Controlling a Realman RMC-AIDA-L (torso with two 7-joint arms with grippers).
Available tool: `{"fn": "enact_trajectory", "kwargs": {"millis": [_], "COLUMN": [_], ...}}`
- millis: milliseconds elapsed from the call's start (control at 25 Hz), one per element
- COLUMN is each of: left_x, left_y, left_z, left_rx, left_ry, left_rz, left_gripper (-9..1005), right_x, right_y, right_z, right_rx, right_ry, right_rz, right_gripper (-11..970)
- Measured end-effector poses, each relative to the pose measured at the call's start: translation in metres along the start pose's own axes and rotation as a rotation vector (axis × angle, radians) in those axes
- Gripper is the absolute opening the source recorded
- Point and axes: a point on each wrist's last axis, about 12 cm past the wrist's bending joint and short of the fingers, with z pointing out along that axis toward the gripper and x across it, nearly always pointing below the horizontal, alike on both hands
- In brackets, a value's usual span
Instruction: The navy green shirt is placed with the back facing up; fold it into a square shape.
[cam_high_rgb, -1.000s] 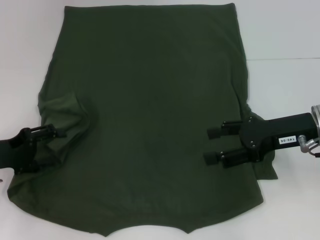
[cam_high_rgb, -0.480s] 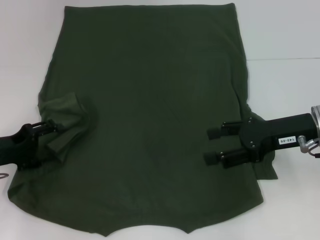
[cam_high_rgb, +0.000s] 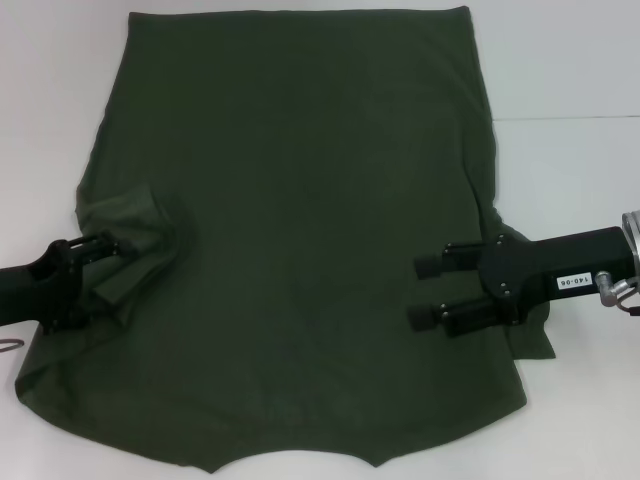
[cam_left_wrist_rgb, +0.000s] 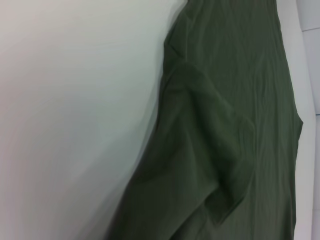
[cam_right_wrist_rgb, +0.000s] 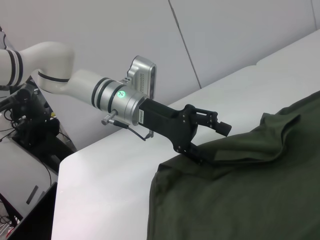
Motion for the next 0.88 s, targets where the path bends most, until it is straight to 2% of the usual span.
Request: {"fn": "enact_trajectory", "kwargs": {"millis": [600,800,880], "left_x": [0.003,0.004,0.005], "left_y": [-0.003,0.001,0.004], "left_z": [0.010,0.010,0.010], "left_rx": [0.019,0.010,0.005], "left_ry": [-0.032,-0.044,-0.050], "left_rz": [0.011,-0.003,-0.010], "left_gripper": [920,919,856], "right_x": [0.000,0.000,0.000], "right_y": [0.000,0.000,0.000], "right_z": [0.000,0.001,0.001], "right_rx": [0.002,0.002,0.002], "right_ry": [0.002,0.002,0.002], "right_rz": [-0.004,-0.005,-0.005], "right_gripper": [924,924,924]}}
